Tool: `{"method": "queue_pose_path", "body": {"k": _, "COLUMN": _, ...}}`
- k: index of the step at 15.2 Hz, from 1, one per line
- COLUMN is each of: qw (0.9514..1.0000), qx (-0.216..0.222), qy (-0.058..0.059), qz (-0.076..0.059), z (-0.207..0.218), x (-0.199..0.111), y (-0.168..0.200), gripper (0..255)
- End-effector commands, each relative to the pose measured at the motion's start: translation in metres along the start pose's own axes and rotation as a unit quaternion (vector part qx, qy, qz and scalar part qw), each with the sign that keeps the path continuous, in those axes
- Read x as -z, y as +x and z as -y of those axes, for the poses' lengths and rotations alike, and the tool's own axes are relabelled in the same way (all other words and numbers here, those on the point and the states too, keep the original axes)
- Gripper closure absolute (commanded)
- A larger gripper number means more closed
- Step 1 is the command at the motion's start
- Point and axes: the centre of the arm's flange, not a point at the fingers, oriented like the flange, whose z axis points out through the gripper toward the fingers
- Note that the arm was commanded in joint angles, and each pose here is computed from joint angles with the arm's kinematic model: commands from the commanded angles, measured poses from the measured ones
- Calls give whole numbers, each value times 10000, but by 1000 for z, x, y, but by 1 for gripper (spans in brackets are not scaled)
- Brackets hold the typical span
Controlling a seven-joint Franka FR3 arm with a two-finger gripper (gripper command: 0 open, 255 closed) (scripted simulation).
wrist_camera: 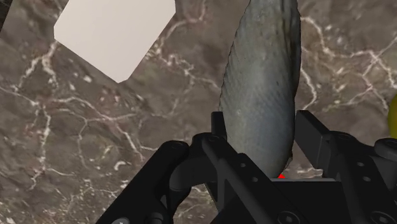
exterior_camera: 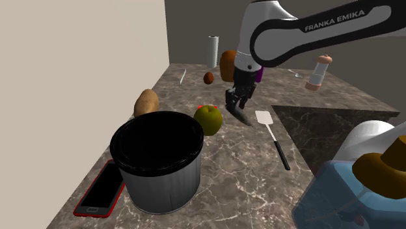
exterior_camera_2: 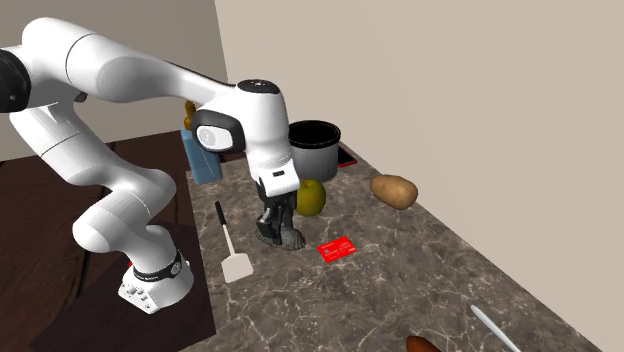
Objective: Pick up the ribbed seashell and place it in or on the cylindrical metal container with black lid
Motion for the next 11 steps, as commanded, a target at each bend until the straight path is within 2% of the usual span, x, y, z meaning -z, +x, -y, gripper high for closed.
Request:
{"method": "queue_pose_path", "body": {"k": 1, "qw": 10000, "qx": 0, "qy": -1, "qz": 3, "z": 0, "x": 10, "y": 1, "gripper": 255}}
{"method": "queue_pose_path", "body": {"k": 11, "qw": 10000, "qx": 0, "qy": -1, "qz": 3, "z": 0, "x": 63, "y": 5, "gripper": 255}}
